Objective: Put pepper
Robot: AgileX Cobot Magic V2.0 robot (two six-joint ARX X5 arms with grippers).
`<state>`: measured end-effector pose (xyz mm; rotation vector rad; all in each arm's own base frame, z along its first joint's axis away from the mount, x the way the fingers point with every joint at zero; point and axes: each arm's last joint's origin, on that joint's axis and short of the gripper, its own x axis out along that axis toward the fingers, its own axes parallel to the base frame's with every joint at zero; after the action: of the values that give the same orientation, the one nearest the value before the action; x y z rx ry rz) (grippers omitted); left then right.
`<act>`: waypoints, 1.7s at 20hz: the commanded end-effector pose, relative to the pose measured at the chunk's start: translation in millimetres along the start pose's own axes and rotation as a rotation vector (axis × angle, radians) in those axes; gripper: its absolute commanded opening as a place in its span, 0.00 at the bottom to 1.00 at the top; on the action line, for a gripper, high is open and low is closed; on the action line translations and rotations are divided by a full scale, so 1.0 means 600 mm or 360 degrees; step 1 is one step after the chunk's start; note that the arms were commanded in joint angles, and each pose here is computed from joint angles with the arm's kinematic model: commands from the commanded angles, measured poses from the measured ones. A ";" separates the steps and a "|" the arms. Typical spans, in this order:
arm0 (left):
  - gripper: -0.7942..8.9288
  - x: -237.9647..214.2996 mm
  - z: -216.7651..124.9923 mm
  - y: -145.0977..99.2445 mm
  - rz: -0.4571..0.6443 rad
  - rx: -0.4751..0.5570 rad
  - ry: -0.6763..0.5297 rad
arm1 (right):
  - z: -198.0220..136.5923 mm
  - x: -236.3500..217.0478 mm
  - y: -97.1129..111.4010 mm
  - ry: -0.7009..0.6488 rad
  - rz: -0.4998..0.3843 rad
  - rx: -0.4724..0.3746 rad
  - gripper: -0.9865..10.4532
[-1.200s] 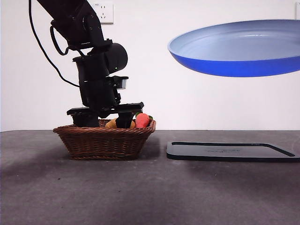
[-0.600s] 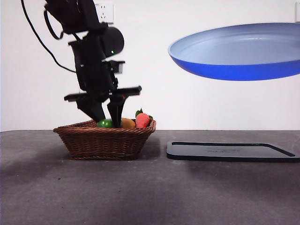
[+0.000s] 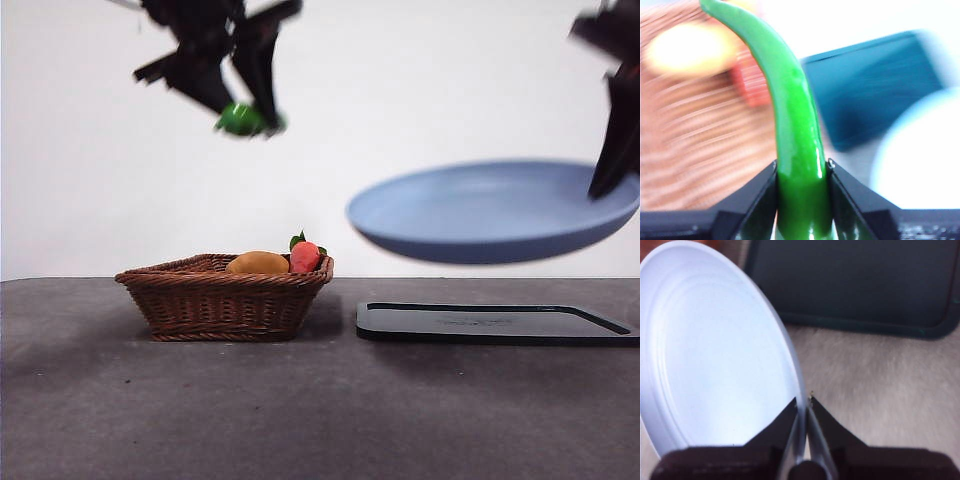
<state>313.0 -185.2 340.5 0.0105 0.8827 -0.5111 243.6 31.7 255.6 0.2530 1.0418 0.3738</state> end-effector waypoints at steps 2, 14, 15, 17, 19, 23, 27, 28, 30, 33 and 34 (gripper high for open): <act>0.21 0.007 -0.007 -0.057 -0.0154 0.0102 0.0043 | 0.023 0.051 -0.014 0.0032 0.0096 0.0159 0.09; 0.21 0.153 -0.080 -0.197 -0.0253 0.0522 0.0250 | 0.035 0.078 -0.021 0.0028 0.0223 0.0290 0.09; 0.21 0.163 -0.083 -0.197 -0.0247 0.0522 0.0264 | 0.034 0.078 -0.021 0.0032 0.0223 0.0292 0.09; 0.21 0.178 -0.088 -0.197 -0.0246 0.0522 0.0288 | 0.033 0.078 -0.021 0.0043 0.0220 0.0297 0.09; 0.21 0.190 -0.094 -0.196 -0.0237 0.0522 0.0323 | 0.032 0.078 -0.021 0.0054 0.0217 0.0302 0.09; 0.30 0.197 -0.099 -0.199 -0.0240 0.0529 0.0340 | 0.029 0.078 -0.021 0.0083 0.0210 0.0319 0.09; 0.31 0.183 -0.095 -0.199 -0.0250 0.0528 0.0337 | 0.024 0.078 -0.022 0.0125 0.0195 0.0366 0.09; 0.31 0.170 -0.090 -0.200 -0.0259 0.0528 0.0310 | 0.023 0.078 -0.022 0.0134 0.0193 0.0377 0.09; 0.32 0.134 -0.077 -0.201 -0.0281 0.0527 0.0229 | 0.022 0.078 -0.022 0.0147 0.0184 0.0395 0.09; 0.32 0.063 -0.055 -0.195 -0.0306 0.0531 0.0090 | 0.022 0.078 -0.023 0.0148 0.0176 0.0419 0.09; 0.32 0.036 -0.051 -0.192 -0.0308 0.0556 0.0056 | 0.023 0.078 -0.023 0.0134 0.0156 0.0417 0.09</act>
<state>248.4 -283.2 330.3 0.2331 0.8339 -0.8334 274.6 37.1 217.6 0.5168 1.1788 0.3320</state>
